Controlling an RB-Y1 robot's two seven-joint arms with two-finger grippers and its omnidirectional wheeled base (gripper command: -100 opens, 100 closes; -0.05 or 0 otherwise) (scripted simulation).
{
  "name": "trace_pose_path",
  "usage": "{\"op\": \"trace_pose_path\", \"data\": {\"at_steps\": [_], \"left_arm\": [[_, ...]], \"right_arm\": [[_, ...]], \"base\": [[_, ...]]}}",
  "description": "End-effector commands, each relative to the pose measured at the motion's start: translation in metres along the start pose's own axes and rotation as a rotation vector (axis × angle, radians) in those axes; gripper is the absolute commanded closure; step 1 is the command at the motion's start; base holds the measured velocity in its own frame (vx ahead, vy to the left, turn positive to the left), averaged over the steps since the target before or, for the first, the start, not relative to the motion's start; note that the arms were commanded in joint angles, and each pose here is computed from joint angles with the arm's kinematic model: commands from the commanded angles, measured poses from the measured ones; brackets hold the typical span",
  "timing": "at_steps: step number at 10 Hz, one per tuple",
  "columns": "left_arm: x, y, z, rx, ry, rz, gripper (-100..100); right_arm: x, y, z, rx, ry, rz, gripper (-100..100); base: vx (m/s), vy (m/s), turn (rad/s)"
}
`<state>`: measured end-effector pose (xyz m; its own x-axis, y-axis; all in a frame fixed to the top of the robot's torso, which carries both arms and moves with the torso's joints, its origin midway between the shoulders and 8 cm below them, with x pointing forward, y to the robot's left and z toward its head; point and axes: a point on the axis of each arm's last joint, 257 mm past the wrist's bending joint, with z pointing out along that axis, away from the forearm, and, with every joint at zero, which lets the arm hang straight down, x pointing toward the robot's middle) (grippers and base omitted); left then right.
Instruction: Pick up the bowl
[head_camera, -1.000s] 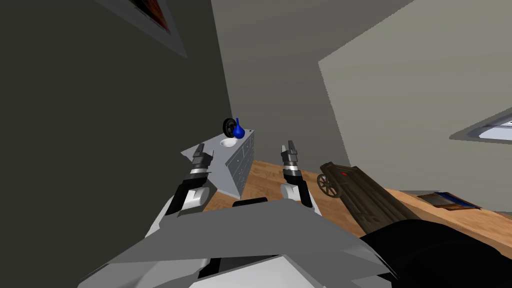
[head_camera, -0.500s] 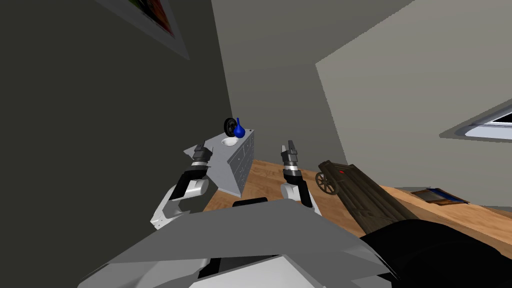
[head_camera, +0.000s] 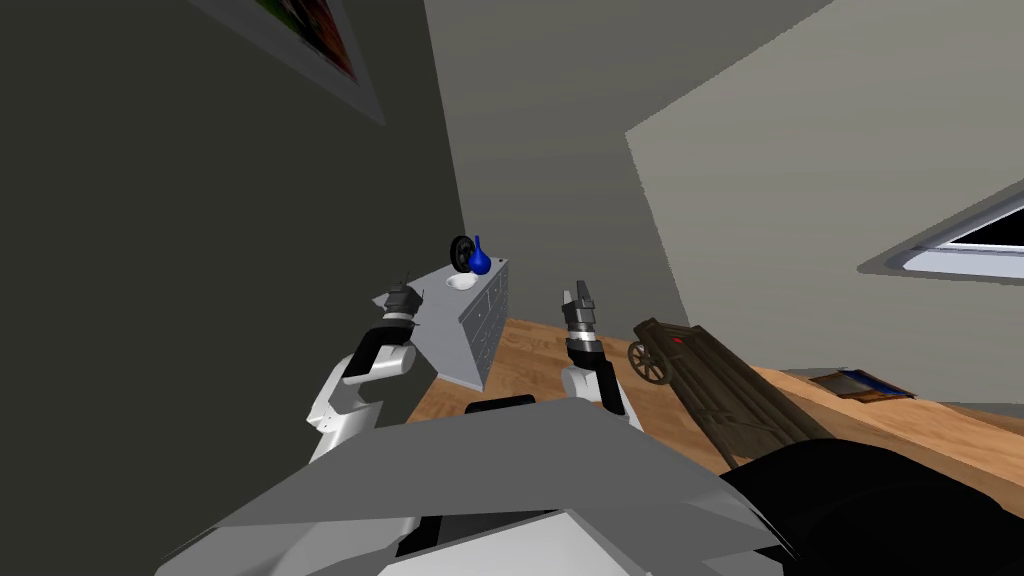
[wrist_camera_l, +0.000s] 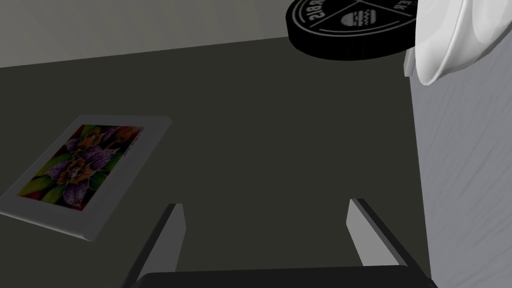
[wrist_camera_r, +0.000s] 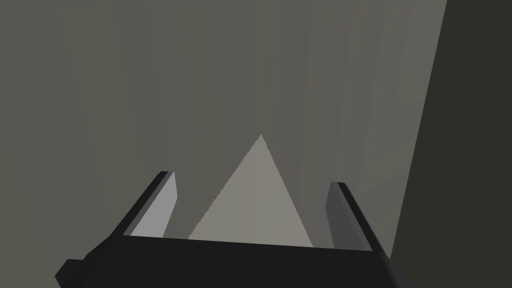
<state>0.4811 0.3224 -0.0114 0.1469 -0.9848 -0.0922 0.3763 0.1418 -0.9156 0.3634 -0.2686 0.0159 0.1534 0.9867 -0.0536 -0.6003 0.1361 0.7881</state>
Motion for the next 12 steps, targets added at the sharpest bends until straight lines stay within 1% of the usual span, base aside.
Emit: {"op": "trace_pose_path", "data": {"at_steps": [1, 2, 3, 4, 5, 6, 7, 8, 9, 10, 11, 12], "left_arm": [[-0.010, 0.001, 0.013, -0.018, -0.020, 0.014, -100], [-0.009, 0.001, 0.017, -0.027, -0.020, 0.011, -100], [-0.019, -0.001, 0.027, -0.030, -0.042, 0.023, -100], [-0.018, -0.002, 0.032, -0.040, -0.042, 0.019, -100], [-0.018, 0.002, 0.032, -0.055, -0.044, 0.018, -100], [-0.029, -0.001, 0.042, -0.062, -0.069, 0.027, -100], [-0.028, 0.001, 0.046, -0.079, -0.070, 0.023, -100], [-0.040, -0.001, 0.055, -0.086, -0.097, 0.030, -100], [-0.038, -0.003, 0.060, -0.094, -0.097, 0.024, -100], [-0.038, 0.001, 0.059, -0.112, -0.099, 0.023, -100], [-0.049, -0.003, 0.070, -0.117, -0.127, 0.025, -100], [-0.048, -0.002, 0.072, -0.133, -0.128, 0.020, -100]], "right_arm": [[0.000, 0.000, 0.000, 0.000, 0.000, 0.000, 0], [0.000, 0.000, 0.000, 0.000, 0.000, 0.000, 0], [0.000, 0.000, 0.000, 0.000, 0.000, 0.000, 0], [0.000, 0.000, 0.000, 0.000, 0.000, 0.000, 0], [0.000, 0.000, 0.000, 0.000, 0.000, 0.000, 0], [0.000, 0.000, 0.000, 0.000, 0.000, 0.000, 0], [0.000, 0.000, 0.000, 0.000, 0.000, 0.000, 0], [0.000, 0.000, 0.000, 0.000, 0.000, 0.000, 0], [0.000, 0.000, 0.000, 0.000, 0.000, 0.000, 0], [0.000, 0.000, 0.000, 0.000, 0.000, 0.000, 0], [0.000, 0.000, 0.000, 0.000, 0.000, 0.000, 0], [0.000, 0.000, 0.000, 0.000, 0.000, 0.000, 0]], "base": [[-0.038, 0.017, -0.028], [-0.040, 0.019, -0.026], [-0.059, 0.028, -0.032], [-0.058, 0.028, -0.025], [-0.026, 0.011, -0.001], [-0.038, 0.021, -0.035], [-0.043, 0.018, -0.031], [-0.052, 0.015, -0.053], [-0.045, 0.022, -0.020], [-0.022, 0.015, 0.003], [-0.039, 0.018, -0.051], [-0.042, 0.022, -0.029]]}}
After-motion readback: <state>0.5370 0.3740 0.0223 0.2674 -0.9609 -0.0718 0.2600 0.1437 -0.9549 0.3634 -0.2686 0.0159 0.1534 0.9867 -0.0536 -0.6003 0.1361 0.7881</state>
